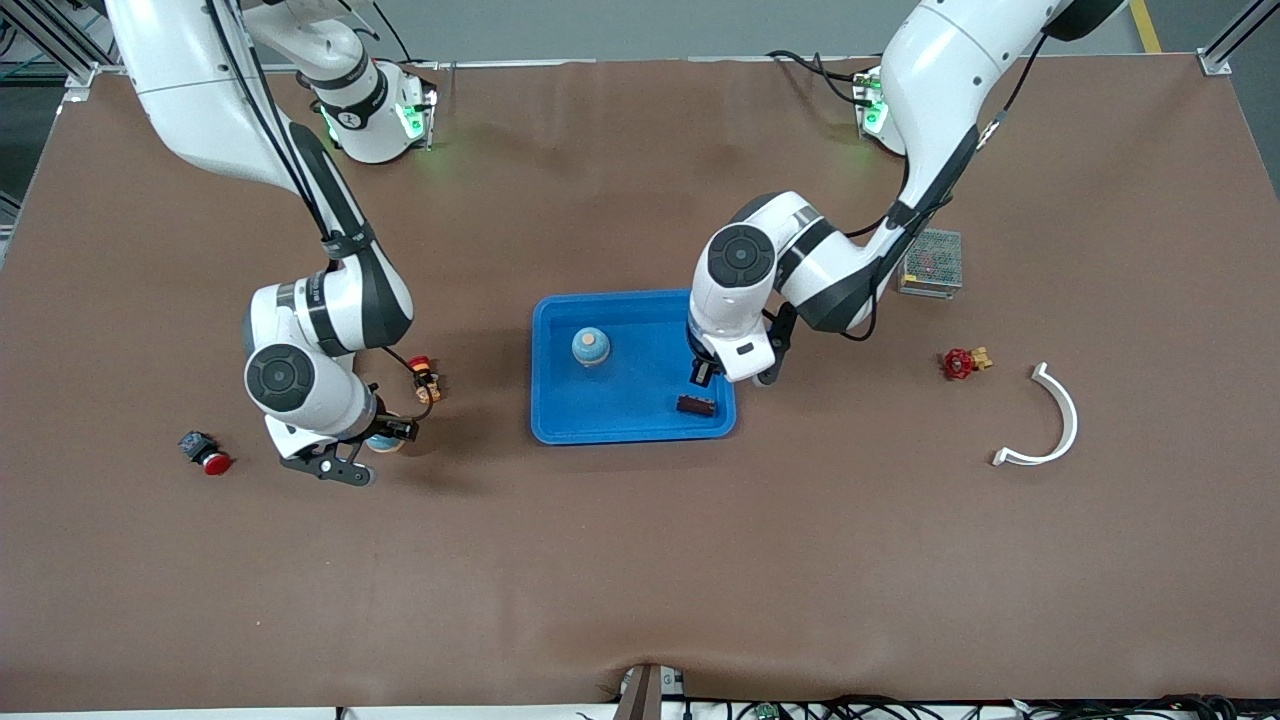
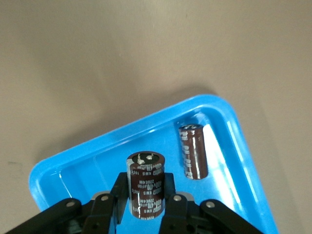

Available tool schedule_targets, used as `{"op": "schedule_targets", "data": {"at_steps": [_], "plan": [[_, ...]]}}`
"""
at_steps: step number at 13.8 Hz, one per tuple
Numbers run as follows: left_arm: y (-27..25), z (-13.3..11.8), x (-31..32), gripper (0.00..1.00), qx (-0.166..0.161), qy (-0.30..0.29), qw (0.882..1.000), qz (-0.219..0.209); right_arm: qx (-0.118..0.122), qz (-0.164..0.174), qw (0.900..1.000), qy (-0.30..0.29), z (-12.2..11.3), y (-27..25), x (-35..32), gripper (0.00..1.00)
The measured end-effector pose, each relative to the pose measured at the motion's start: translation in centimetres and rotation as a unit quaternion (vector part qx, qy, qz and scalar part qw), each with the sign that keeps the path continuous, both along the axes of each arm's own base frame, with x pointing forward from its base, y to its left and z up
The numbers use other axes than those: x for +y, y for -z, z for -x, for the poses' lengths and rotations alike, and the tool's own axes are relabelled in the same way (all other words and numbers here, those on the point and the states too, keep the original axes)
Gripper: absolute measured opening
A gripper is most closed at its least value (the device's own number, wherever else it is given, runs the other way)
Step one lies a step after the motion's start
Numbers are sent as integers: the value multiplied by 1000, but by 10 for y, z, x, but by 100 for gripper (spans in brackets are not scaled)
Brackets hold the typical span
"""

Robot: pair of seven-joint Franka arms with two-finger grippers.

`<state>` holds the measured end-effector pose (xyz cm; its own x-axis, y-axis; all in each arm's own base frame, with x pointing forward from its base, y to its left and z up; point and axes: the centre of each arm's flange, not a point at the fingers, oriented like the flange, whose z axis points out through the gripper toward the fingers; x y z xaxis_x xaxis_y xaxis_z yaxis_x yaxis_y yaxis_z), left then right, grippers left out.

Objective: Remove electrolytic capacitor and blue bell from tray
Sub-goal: 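Carry the bell with the right gripper while the left gripper lifts the capacitor, then lower the bell with the right gripper while the left gripper carries the capacitor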

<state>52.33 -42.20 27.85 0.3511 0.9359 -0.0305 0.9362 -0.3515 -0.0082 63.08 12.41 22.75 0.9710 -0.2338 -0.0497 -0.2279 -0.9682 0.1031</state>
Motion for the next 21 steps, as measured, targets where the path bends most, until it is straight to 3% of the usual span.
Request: {"op": "schedule_targets", "data": {"at_steps": [6, 12, 21], "plan": [[-34, -6, 29, 34, 13, -8, 999, -42, -19, -10, 999, -30, 11, 25, -51, 67], [-56, -15, 70, 34, 35, 21, 997, -72, -36, -15, 998, -40, 24, 41, -61, 67], [-78, -21, 172, 34, 125, 107, 984, -67, -41, -16, 998, -41, 29, 42, -68, 67]]}}
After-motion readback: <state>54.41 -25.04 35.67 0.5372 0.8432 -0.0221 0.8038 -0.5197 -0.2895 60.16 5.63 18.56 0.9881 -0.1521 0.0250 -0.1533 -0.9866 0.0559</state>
